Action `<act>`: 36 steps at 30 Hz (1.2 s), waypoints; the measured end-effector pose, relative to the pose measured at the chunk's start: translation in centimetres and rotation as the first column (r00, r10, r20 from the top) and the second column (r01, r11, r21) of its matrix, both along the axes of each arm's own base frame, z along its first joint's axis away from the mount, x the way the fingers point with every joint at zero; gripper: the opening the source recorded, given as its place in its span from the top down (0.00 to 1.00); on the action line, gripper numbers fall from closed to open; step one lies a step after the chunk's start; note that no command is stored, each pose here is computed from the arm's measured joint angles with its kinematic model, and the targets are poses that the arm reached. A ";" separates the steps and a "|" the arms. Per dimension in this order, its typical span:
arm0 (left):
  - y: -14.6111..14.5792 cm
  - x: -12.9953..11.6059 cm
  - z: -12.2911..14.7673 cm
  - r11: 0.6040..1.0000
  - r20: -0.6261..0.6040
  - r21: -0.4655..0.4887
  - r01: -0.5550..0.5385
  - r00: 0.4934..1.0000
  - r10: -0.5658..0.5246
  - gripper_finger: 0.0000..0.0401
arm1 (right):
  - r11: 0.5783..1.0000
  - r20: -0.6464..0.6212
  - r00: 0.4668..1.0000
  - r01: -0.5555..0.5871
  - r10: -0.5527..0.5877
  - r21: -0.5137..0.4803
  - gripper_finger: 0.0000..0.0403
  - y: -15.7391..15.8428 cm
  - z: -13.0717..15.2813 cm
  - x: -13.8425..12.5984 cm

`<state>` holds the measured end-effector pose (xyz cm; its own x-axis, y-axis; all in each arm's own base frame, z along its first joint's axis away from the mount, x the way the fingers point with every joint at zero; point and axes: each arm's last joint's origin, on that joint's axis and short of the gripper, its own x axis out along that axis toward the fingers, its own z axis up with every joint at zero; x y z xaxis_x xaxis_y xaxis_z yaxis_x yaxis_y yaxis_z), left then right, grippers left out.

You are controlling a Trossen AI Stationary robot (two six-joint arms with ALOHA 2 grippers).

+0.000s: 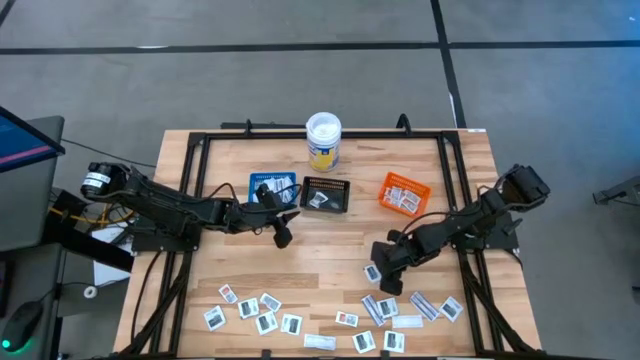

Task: Pick & Place First Aid Supplies
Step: Put the black towelette pack into the black bin

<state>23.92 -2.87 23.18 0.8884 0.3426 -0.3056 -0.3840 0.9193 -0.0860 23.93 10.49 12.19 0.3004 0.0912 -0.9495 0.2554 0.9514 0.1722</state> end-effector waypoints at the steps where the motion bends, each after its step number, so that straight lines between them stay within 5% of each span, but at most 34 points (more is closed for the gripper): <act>1: 0.0 0.0 0.0 1.000 0.001 0.000 0.000 1.000 0.000 0.77 | 1.000 -0.003 1.000 -0.010 0.010 -0.009 0.76 -0.1 -0.2 0.1; 12: 0.0 0.0 0.0 1.000 0.003 0.000 0.000 1.000 0.000 0.77 | 0.978 0.014 0.983 -0.183 0.185 -0.104 0.98 -0.7 -0.3 0.4; 28: 0.0 0.1 0.2 1.000 0.018 -0.003 0.000 1.000 0.000 0.77 | 0.957 0.038 0.971 -0.226 0.237 -0.180 0.98 -0.9 2.3 0.9; 36: 0.0 0.1 0.2 1.000 0.018 -0.003 0.000 1.000 0.000 0.77 | 0.933 0.075 0.947 -0.291 0.312 -0.209 0.87 -1.0 2.4 1.4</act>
<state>23.98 -2.88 23.34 0.8938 0.3416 -0.2907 -0.3824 0.9190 -0.0956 25.30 9.52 14.62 0.3866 0.0115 -0.9222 -0.0585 0.9982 -0.0121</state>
